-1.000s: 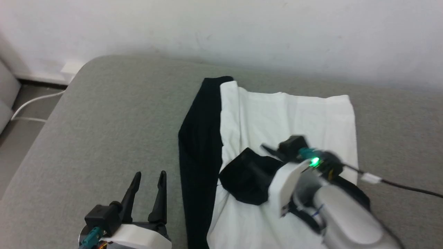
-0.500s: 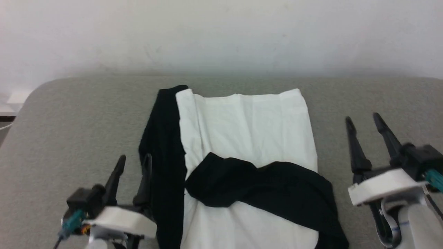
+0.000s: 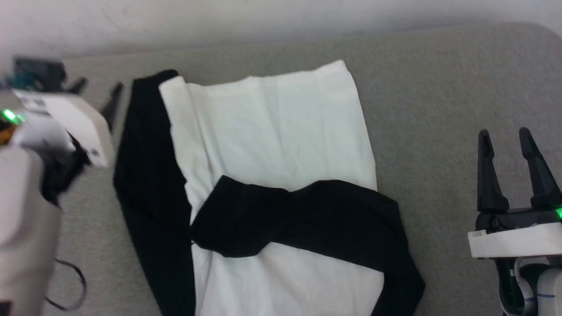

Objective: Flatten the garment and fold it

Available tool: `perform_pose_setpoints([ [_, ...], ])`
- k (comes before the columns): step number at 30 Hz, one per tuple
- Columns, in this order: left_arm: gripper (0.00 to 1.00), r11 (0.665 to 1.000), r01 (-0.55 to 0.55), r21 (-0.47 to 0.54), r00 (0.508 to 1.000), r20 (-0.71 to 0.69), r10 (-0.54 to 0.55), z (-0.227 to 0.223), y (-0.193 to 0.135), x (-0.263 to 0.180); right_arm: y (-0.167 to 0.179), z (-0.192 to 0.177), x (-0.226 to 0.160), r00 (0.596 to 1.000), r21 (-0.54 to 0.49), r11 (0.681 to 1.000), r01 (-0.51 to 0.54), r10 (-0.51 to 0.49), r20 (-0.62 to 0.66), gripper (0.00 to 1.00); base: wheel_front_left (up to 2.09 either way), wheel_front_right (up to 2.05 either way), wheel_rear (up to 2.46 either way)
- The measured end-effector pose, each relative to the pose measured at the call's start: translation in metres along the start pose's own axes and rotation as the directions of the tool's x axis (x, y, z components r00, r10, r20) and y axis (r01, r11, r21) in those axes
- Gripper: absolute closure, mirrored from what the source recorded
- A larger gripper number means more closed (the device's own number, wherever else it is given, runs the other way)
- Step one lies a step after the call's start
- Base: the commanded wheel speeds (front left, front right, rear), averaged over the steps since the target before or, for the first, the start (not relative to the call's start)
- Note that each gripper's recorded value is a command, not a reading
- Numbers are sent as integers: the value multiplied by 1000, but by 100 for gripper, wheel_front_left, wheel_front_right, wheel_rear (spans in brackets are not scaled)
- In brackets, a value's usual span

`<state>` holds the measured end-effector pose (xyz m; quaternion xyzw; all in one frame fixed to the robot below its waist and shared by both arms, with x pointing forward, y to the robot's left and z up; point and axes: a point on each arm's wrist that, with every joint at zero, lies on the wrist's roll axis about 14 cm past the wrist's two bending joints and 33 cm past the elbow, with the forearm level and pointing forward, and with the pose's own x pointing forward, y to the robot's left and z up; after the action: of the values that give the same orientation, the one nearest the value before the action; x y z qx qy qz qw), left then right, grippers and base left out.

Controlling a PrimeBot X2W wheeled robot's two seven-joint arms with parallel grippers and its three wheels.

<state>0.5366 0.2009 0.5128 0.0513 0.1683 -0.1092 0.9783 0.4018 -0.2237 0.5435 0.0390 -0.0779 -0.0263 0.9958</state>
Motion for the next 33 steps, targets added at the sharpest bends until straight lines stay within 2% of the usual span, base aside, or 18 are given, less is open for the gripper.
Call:
perform_pose_setpoints([
  [1, 0, 1000, 0, 0, 1000, 0, 0, 0, 0, 0, 0, 0, 0, 1000, 0, 1000, 0, 0, 0, 0, 0, 0, 0],
  [5, 0, 999, 32, 2, 983, -182, -31, -9, 7, 45, -14, -21, -1, 998, 13, 999, 46, -45, -46, 0, 0, 0, 0],
  [6, 0, 999, 32, 2, 983, -182, -31, -9, 7, 45, -14, -21, -1, 998, 13, 999, 46, -45, -46, 0, 0, 0, 0],
  [8, 0, 994, 61, -93, 966, -247, -82, -21, 2, 69, -20, -36, -3, 994, 11, 998, 65, -64, -84, 0, 0, 0, 0],
  [12, 0, 998, 49, -33, 905, -422, -58, -65, 13, 86, -30, -49, -6, 989, 4, 995, 97, -96, -117, 0, 0, 0, 0],
  [16, 0, 999, 25, -40, 856, -515, -42, -99, 21, 101, -39, -62, -11, 980, -14, 992, 123, -124, -156, 0, 0, 0, 0],
  [17, 0, 999, 26, -45, 846, -531, -46, -107, 18, 104, -41, -65, -12, 977, -20, 991, 130, -131, -166, 0, 0, 0, 0],
  [23, 0, 997, 33, -67, 863, -502, -62, -108, 13, 133, -55, -83, -21, 958, -63, 985, 163, -173, -229, 0, 0, 0, 0],
  [26, 0, 997, 39, -70, 848, -526, -71, -114, 11, 138, -58, -86, -20, 955, -71, 983, 169, -181, -236, 0, 0, 0, 0],
  [27, 7, 995, 41, -88, 840, -536, -82, -115, 9, 138, -59, -86, -19, 954, -73, 983, 170, -183, -237, 0, 0, 0, 0],
  [28, 78, 993, 41, -110, 835, -543, -94, -115, 8, 138, -59, -87, -19, 954, -73, 983, 171, -184, -237, 0, 0, 0, 0],
  [29, 100, 991, 44, -130, 830, -548, -108, -115, 6, 136, -60, -87, -19, 954, -73, 982, 172, -184, -236, 0, 0, 0, 0],
  [33, 100, 985, 59, -160, 831, -539, -137, -115, 1, 130, -61, -86, -18, 954, -78, 982, 172, -186, -234, 0, 0, 0, 0],
])
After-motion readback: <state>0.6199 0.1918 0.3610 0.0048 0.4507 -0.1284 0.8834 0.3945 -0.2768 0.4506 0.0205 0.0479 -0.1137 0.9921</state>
